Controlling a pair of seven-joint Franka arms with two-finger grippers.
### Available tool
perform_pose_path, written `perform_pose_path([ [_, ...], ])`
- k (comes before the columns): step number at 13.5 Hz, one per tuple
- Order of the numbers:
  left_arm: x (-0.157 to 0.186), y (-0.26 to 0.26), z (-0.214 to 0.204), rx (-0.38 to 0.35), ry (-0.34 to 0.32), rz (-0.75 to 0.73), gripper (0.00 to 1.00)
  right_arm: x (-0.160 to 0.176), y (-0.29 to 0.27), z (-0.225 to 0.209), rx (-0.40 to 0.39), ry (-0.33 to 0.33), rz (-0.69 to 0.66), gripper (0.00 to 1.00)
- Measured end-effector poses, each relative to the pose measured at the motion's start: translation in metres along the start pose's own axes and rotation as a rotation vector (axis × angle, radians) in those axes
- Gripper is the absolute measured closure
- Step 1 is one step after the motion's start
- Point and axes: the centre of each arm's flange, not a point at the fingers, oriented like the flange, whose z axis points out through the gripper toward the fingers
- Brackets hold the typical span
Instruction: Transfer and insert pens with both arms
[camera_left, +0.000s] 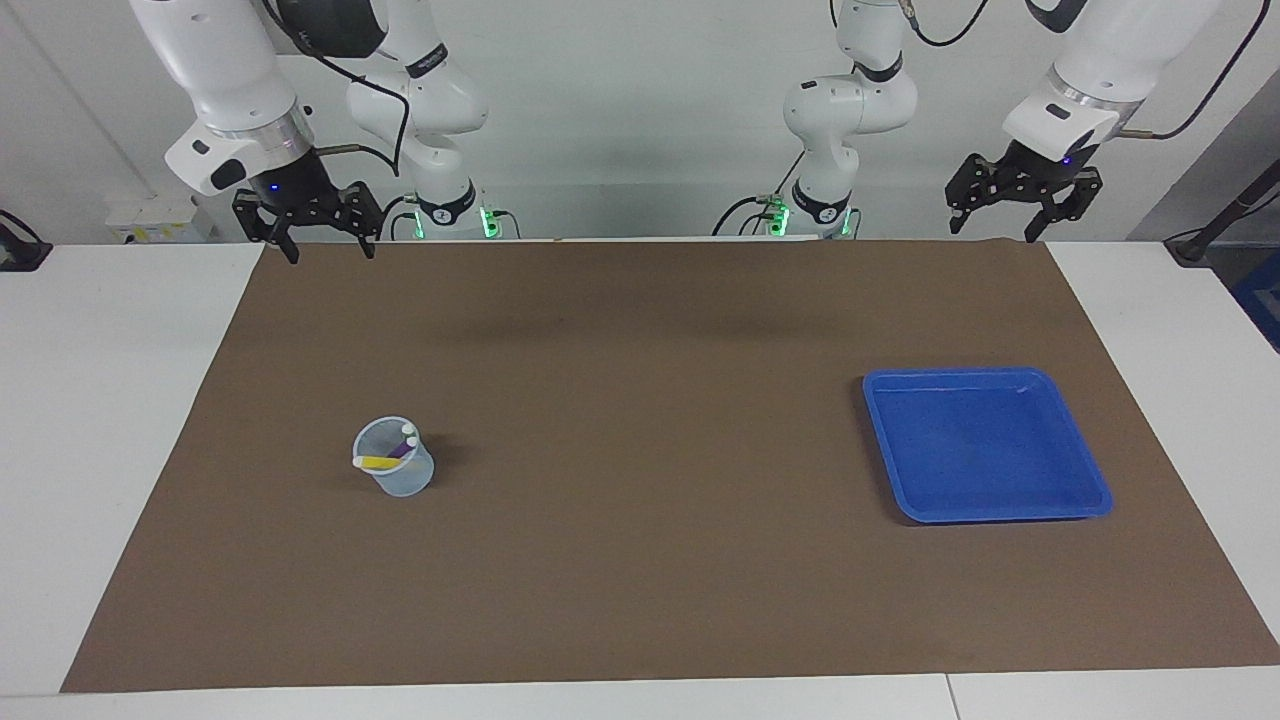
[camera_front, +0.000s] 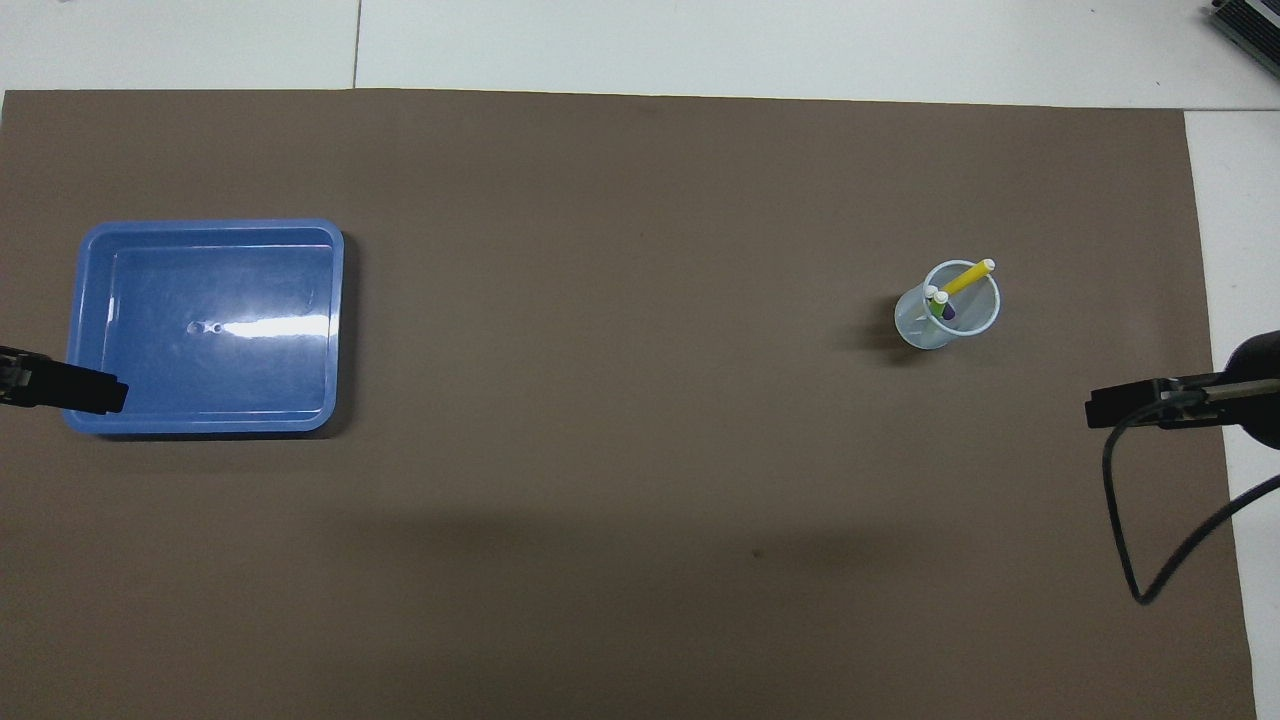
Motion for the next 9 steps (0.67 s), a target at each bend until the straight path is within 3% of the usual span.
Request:
perform_pose_path([
  [9, 0.0, 0.0, 0.0, 0.0, 0.0, 0.0, 0.0, 0.003, -0.004, -0.023, 0.008, -0.004, 0.04, 0.0],
])
